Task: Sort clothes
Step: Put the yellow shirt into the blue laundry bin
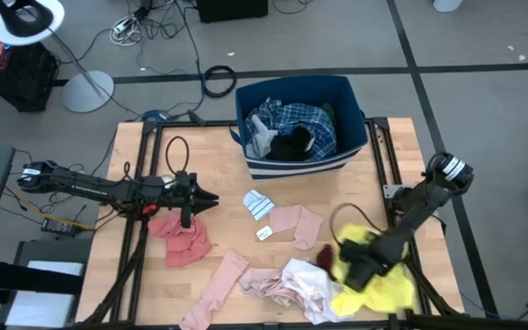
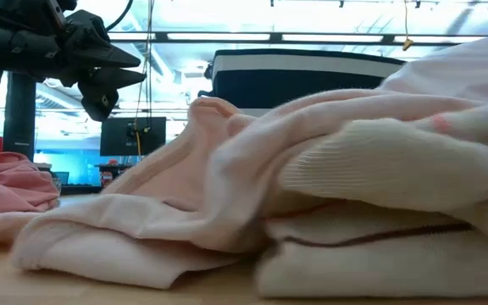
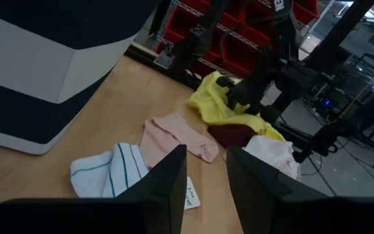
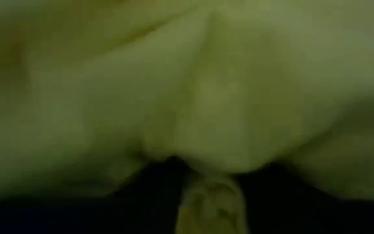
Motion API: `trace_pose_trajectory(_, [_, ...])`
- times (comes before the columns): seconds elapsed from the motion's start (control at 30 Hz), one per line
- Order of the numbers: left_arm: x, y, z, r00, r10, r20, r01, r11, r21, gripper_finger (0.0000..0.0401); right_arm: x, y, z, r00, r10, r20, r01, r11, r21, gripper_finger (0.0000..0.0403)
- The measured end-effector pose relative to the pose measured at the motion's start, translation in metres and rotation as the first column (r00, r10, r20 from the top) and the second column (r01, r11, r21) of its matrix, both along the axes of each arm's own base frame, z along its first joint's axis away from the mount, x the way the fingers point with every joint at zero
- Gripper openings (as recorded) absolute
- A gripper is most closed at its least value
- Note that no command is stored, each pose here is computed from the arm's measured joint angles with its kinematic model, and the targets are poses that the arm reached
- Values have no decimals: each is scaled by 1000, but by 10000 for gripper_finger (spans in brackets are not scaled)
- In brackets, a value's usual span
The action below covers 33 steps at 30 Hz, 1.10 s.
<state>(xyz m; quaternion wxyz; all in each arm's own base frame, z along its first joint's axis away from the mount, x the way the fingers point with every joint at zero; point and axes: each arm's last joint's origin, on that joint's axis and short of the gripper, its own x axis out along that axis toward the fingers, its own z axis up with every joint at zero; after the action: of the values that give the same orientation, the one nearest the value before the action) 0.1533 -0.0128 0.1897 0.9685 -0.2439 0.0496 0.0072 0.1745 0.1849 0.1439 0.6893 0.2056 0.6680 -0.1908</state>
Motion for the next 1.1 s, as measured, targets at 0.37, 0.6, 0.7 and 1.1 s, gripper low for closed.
trace_pose_trajectory(0.37, [0, 0, 0, 1000, -1, -1, 1, 1000, -1, 115, 61, -60, 64, 954, 88, 288, -43, 986, -160, 15])
trace_pose_trajectory(0.6, [0, 0, 0, 1000, -2, -3, 2, 1000, 0, 115, 71, -84, 135, 919, 146, 367, -50, 965, -259, 15])
trace_pose_trajectory(0.7, [0, 0, 0, 1000, -3, -3, 3, 1000, 1, 115, 73, -91, 172, 887, 178, 426, -44, 952, -304, 15])
trace_pose_trajectory(1.1, [0, 0, 0, 1000, -4, -1, 4, 1000, 4, 115, 84, -148, 321, 658, 354, 664, 118, 823, -556, 15])
